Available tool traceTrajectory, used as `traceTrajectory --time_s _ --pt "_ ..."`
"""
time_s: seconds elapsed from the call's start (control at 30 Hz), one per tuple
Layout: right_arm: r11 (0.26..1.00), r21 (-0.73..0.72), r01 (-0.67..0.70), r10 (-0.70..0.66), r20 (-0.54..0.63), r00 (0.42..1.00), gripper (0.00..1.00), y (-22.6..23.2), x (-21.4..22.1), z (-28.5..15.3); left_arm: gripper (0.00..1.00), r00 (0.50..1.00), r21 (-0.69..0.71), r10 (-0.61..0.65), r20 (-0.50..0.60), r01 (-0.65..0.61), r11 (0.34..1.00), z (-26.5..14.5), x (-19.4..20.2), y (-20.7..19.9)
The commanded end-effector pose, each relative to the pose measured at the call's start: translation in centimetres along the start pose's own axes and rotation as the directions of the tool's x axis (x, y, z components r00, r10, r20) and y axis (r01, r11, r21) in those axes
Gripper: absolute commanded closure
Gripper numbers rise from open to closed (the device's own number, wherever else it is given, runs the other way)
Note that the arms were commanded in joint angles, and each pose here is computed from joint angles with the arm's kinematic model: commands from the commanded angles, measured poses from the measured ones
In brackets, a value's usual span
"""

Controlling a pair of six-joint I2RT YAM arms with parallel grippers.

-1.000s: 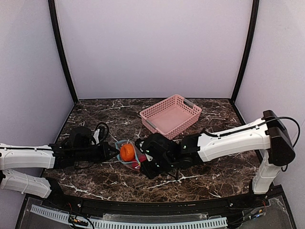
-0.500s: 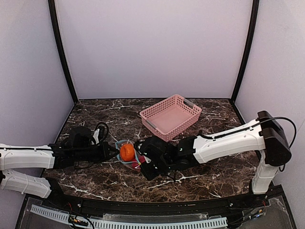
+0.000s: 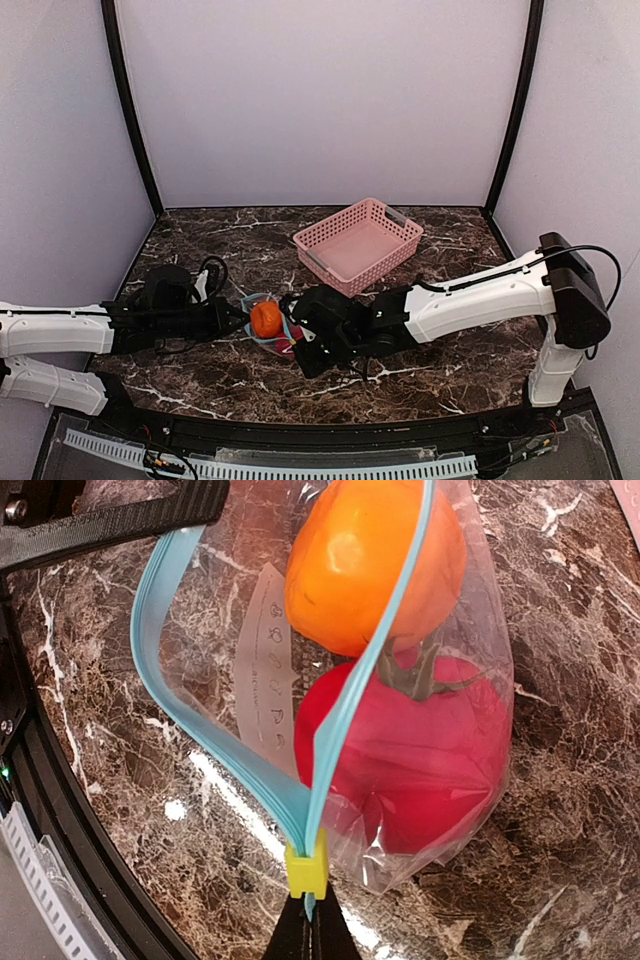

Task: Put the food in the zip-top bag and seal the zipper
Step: Pass from the left arm to the right

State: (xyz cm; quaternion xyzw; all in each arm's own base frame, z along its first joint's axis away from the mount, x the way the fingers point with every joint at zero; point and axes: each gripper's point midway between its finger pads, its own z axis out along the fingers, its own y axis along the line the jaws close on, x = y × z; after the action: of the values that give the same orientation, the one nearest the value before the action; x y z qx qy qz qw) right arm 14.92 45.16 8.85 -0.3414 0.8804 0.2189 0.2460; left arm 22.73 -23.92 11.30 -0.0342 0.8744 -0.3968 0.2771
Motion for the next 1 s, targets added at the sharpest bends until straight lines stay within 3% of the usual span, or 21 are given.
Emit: traceTrajectory --time_s 0.0,0.5,0.77,0.8,0.9,0.97 --pt "1.0 -0.01 0.011 -0.01 0.058 0.998 1.0 0.6 -1.5 -0.3 0.99 1.0 -0.002 0.007 0.01 -0.007 1.0 -0.4 -0.4 -0.3" --pt "0.987 -0.09 0.132 -0.124 0.083 0.989 1.0 1.3 -0.7 -2.4 0.99 0.996 -0.062 0.077 -0.041 -0.079 0.995 -3.1 0.9 0.8" --pt "0.967 -0.208 0.144 -0.124 0.108 0.986 1.0 3.4 -0.6 -2.3 0.99 0.997 -0.018 -0.011 -0.079 0.01 1.0 -4.3 2.7 1.0" --pt "0.961 -0.227 0.157 -0.134 0.113 0.985 0.98 4.0 -0.5 -2.4 0.99 0.998 -0.007 -0.02 -0.064 0.02 1.0 -4.4 2.7 1.0" --pt "0.962 -0.181 0.202 -0.176 0.149 0.973 0.7 5.0 -0.1 -2.9 0.99 0.998 -0.005 -0.059 -0.009 0.059 0.998 -4.8 1.9 1.1" --pt "0.965 -0.147 0.216 -0.188 0.182 0.965 0.61 5.4 0.4 -3.2 0.99 0.998 -0.007 -0.063 0.016 0.063 0.998 -5.0 1.3 0.9"
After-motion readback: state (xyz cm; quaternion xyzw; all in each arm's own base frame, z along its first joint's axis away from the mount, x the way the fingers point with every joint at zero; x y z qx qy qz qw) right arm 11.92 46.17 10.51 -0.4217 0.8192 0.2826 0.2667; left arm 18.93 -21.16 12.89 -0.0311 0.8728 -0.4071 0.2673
